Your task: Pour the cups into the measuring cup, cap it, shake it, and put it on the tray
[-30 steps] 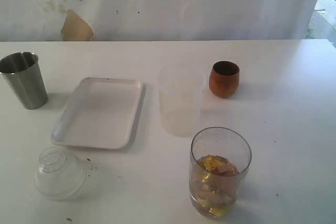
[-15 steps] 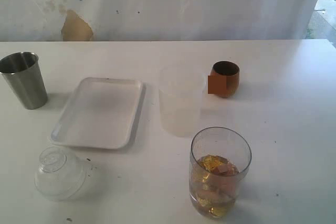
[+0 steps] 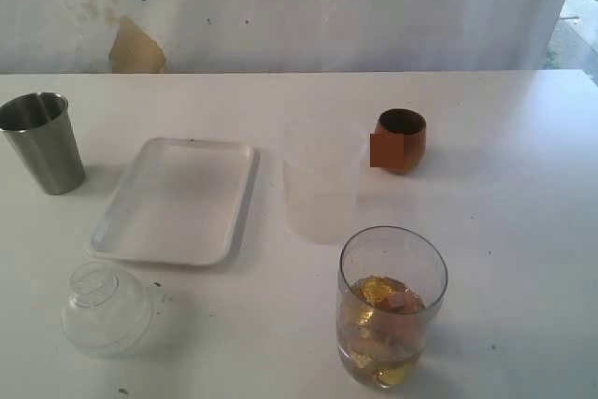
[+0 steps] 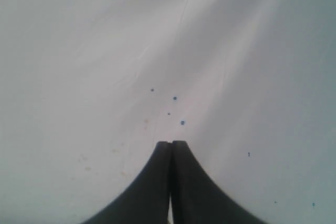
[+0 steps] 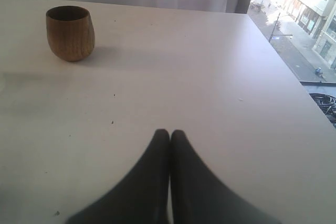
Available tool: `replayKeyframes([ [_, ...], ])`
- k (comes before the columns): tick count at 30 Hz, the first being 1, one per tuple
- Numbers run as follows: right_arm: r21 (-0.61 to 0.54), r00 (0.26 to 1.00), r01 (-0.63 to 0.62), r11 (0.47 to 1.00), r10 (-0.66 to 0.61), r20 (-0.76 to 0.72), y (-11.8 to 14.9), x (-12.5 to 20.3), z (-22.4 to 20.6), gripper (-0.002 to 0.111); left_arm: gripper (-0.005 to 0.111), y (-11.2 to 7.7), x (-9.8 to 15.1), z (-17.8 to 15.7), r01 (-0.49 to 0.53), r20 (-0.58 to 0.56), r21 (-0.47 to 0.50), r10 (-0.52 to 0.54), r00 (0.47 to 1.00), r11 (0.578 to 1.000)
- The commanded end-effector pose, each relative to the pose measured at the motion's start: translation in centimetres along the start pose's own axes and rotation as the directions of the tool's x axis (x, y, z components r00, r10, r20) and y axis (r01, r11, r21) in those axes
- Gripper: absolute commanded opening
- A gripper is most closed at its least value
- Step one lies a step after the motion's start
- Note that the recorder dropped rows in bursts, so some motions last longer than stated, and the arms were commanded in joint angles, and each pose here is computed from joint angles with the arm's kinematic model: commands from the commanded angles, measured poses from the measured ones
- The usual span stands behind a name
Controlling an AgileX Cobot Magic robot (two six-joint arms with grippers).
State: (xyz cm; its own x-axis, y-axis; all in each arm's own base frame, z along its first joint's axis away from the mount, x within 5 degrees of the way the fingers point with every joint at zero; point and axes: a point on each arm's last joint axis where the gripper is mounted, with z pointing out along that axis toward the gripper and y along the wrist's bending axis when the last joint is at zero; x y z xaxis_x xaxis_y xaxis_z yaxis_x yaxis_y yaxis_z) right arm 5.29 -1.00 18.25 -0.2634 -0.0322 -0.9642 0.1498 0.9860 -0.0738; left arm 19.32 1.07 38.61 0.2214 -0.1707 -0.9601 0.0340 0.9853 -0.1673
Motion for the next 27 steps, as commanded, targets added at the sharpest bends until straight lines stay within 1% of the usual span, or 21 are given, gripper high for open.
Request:
replayKeyframes([
  [1, -0.002, 1.000, 0.005, 1.000, -0.005, 0.006, 0.0, 0.0, 0.0, 0.000, 0.000, -0.1, -0.1, -0.2, 0.000, 0.006, 0.007, 0.000, 1.000, 1.000],
  [3, -0.002, 1.000, -0.021, 1.000, 0.021, 0.006, 0.0, 0.0, 0.0, 0.000, 0.000, -0.1, -0.1, -0.3, 0.000, 0.007, 0.007, 0.000, 1.000, 1.000],
  [9, -0.002, 1.000, -0.018, 1.000, 0.018, 0.006, 0.0, 0.0, 0.0, 0.000, 0.000, -0.1, -0.1, -0.3, 0.000, 0.007, 0.007, 0.000, 1.000, 1.000],
  [19, -0.002, 1.000, -0.018, 1.000, 0.018, 0.006, 0.0, 0.0, 0.0, 0.000, 0.000, -0.7, -2.3, -2.6, -0.020, 0.087, 0.017, 0.019, 0.996, 1.000],
  [27, -0.002, 1.000, -0.018, 1.000, 0.018, 0.006, 0.0, 0.0, 0.0, 0.000, 0.000, -0.9, -3.0, -3.7, -0.026, 0.100, 0.009, 0.025, 0.995, 1.000],
])
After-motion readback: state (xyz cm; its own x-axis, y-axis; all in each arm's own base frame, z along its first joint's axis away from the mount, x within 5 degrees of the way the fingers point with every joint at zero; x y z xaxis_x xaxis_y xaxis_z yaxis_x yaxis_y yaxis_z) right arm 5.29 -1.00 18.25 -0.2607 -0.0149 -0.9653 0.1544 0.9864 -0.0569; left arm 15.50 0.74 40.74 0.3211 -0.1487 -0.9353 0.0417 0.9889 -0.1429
